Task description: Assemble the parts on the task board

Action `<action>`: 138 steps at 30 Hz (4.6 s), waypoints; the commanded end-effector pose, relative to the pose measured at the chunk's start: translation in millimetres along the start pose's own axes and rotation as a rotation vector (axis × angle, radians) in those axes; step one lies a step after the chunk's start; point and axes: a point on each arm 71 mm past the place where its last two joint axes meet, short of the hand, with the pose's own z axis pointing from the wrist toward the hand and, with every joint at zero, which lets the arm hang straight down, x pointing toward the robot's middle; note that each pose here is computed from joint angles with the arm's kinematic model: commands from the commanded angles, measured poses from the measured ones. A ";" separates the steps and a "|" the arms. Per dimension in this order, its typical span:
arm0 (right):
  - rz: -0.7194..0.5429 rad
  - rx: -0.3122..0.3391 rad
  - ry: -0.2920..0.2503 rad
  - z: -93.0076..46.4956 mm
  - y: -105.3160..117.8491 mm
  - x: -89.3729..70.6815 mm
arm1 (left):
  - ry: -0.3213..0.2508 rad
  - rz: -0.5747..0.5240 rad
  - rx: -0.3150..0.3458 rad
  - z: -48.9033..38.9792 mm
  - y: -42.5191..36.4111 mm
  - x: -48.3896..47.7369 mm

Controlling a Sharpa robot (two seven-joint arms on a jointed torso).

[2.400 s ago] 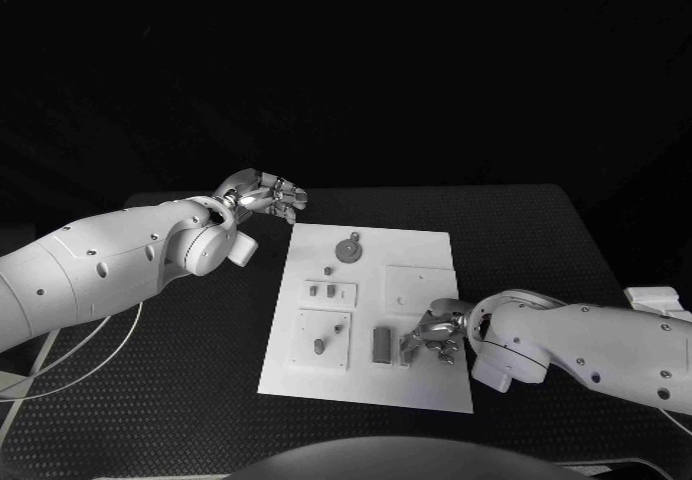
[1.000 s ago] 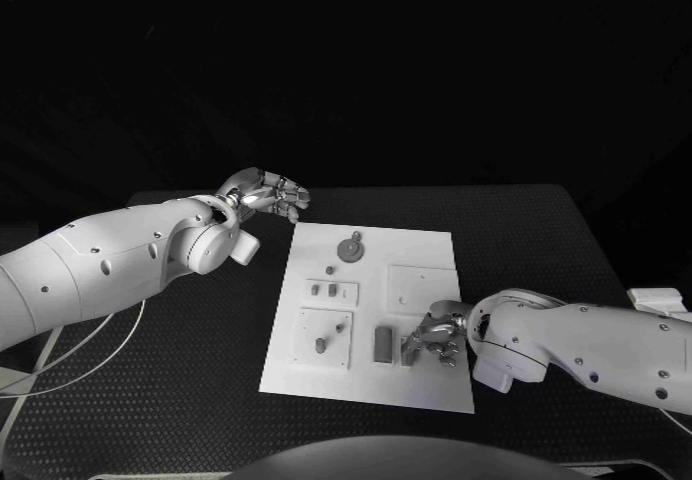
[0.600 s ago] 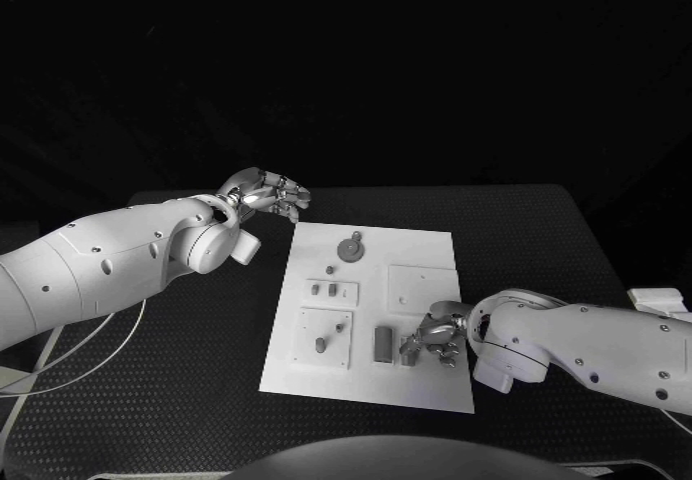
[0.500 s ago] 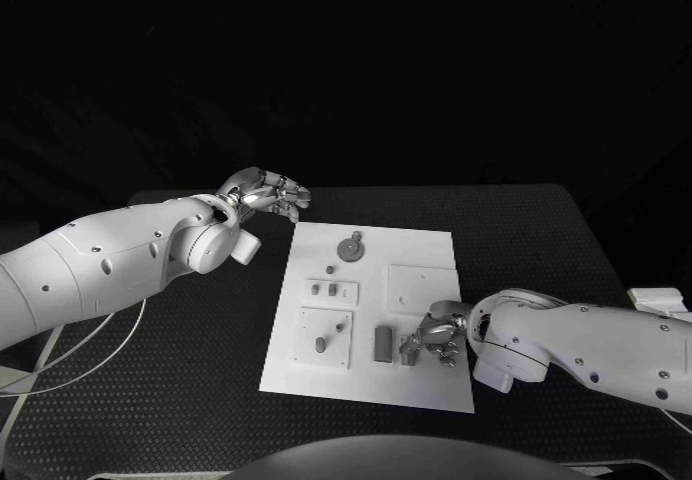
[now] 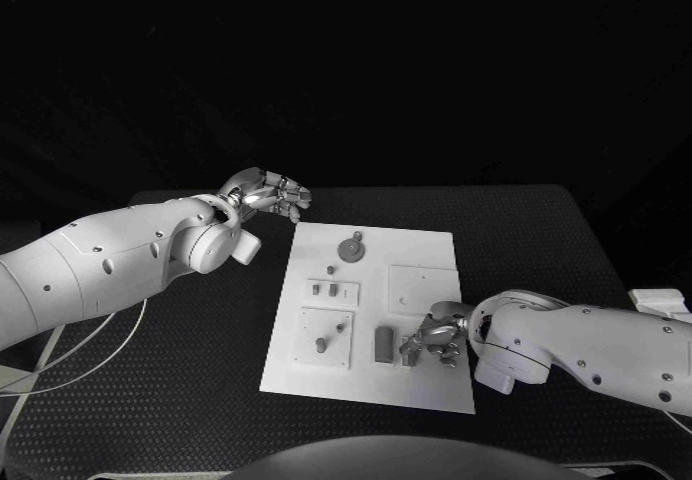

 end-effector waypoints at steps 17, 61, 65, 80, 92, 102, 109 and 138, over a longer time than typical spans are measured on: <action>-0.014 -0.043 0.018 -5.1 3.0 5.5 | 0.014 -0.008 0.005 0.3 -1.2 1.2; -0.240 -0.085 0.003 -9.1 6.7 2.9 | 0.013 -0.008 0.004 -0.3 -0.9 0.7; -0.261 -0.089 -0.010 -8.0 8.7 2.7 | 0.015 -0.008 0.004 -0.3 -1.0 1.0; -0.284 -0.070 -0.035 -1.8 10.3 3.9 | 0.015 -0.008 0.004 -0.3 -0.8 0.6; -0.330 -0.054 -0.080 2.0 9.6 3.0 | 0.017 -0.009 0.003 -0.2 -0.6 0.6; -0.323 -0.051 -0.073 2.8 8.3 2.4 | 0.018 -0.009 0.003 -0.2 -0.8 1.2; -0.289 -0.049 -0.063 1.2 4.6 1.6 | 0.019 -0.009 0.004 -0.3 -1.1 1.7; 0.214 -0.523 -0.426 -15.6 22.8 -175.7 | -0.036 -0.095 -0.009 13.9 6.7 -5.7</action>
